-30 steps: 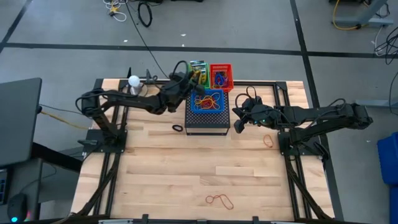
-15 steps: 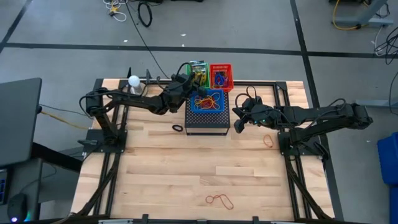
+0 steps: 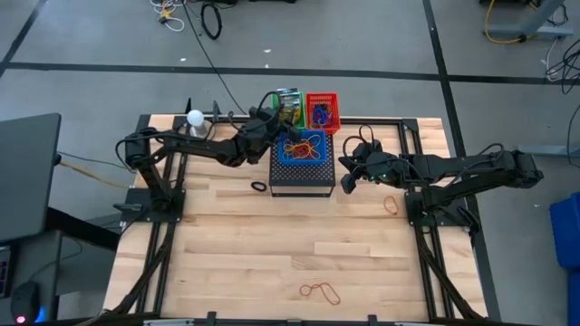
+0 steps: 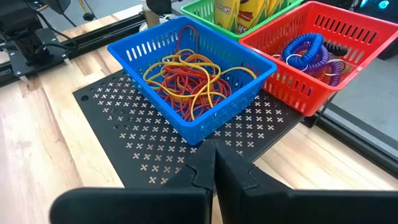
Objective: Pick & Place Office Desk Supplies
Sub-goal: Put the orange rubber band into the blue bin on the shelf
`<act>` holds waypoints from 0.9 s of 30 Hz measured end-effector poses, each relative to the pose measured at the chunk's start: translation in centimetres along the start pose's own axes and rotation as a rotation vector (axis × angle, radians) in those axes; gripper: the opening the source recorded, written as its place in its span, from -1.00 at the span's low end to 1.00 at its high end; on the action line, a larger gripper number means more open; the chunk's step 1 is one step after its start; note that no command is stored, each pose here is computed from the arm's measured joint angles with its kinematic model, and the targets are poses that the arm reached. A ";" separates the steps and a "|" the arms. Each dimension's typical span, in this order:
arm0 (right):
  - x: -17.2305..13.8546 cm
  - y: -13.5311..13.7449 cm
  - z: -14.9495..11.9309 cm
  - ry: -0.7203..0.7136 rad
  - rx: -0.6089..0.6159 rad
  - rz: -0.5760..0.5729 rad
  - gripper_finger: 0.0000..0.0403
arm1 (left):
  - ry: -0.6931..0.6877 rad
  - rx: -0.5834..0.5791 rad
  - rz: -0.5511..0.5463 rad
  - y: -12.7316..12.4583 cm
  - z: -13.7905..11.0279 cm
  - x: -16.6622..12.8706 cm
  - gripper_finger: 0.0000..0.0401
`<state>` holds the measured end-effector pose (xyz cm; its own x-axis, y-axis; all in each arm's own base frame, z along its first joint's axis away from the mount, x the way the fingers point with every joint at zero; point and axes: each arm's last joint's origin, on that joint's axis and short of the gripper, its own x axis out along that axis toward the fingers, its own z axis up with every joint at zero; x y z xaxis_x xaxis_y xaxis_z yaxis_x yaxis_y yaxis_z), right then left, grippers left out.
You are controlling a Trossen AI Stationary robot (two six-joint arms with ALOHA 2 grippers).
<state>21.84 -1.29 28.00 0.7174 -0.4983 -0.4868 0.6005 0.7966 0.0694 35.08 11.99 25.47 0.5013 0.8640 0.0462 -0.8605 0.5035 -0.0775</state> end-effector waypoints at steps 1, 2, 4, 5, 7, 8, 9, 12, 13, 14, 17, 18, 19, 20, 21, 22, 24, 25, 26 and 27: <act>0.0 0.0 0.0 0.000 0.000 0.000 -0.94 | 0.000 0.000 -0.001 0.0 0.0 0.0 -0.01; 0.0 0.0 0.0 0.000 0.000 0.000 -0.94 | 0.000 0.004 -0.001 0.0 0.0 0.0 -0.01; 0.0 0.0 0.0 0.000 0.000 0.000 -0.94 | -0.003 0.021 -0.002 0.0 0.2 -0.1 -0.01; 0.0 0.0 0.0 0.000 0.000 0.000 -0.94 | -0.008 0.031 -0.005 0.1 0.5 -0.2 -0.01; 0.0 0.0 0.0 0.000 0.000 0.000 -0.94 | -0.022 0.050 -0.012 0.1 1.1 -0.4 -0.01; 0.0 0.0 0.0 0.001 0.001 0.002 -0.94 | -0.028 0.062 -0.014 0.1 1.5 -0.6 -0.01; 0.0 0.0 0.0 0.003 0.001 0.006 -0.94 | -0.038 0.067 -0.020 0.1 2.0 -0.8 -0.01; 0.0 0.0 0.0 0.004 0.001 0.008 -0.94 | -0.069 0.064 -0.039 0.1 3.5 -1.7 -0.02; 0.0 0.0 0.0 0.004 0.002 0.008 -0.94 | -0.078 0.067 -0.046 0.1 4.0 -2.1 -0.02; 0.0 0.0 0.0 0.004 0.002 0.008 -0.94 | -0.082 0.074 -0.053 0.1 4.5 -2.5 -0.02; 0.0 0.1 -0.1 0.015 0.002 0.027 -0.94 | -0.082 0.099 -0.077 0.1 6.2 -4.0 -0.03; 0.0 0.1 -0.1 0.023 0.001 0.032 -0.94 | -0.072 0.093 -0.088 0.2 6.7 -4.6 -0.06; 0.0 0.0 -0.2 0.037 0.011 0.034 -0.94 | -0.048 0.101 -0.109 0.3 7.1 -5.2 -0.12; 0.0 -0.2 -0.4 0.060 0.028 0.029 -0.94 | -0.017 0.114 -0.143 0.5 7.5 -5.8 -0.20; 0.0 -0.3 -0.5 0.094 0.046 0.024 -0.95 | 0.021 0.119 -0.187 0.8 7.7 -6.4 -0.30; -0.1 -0.6 -0.5 0.133 0.066 0.015 -0.95 | 0.073 0.123 -0.228 1.1 7.7 -6.9 -0.42; -0.5 -1.1 -0.5 0.208 0.098 -0.019 -0.97 | 0.187 0.120 -0.304 1.8 7.5 -7.7 -0.71; -0.7 -1.5 -0.6 0.252 0.112 -0.046 -0.98 | 0.243 0.136 -0.330 2.0 7.1 -8.0 -0.85; -1.0 -1.7 -0.7 0.295 0.129 -0.075 -0.98 | 0.279 0.147 -0.344 2.1 6.8 -8.2 -0.92; -1.3 -2.0 -0.9 0.334 0.150 -0.097 -0.98 | 0.300 0.163 -0.355 2.2 6.5 -8.5 -0.94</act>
<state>19.46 -1.93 27.72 0.5146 -0.4105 -0.7528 0.7231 0.6795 0.1237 28.36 5.75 31.38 0.7497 0.6130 -0.2492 -0.6225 0.7811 0.0486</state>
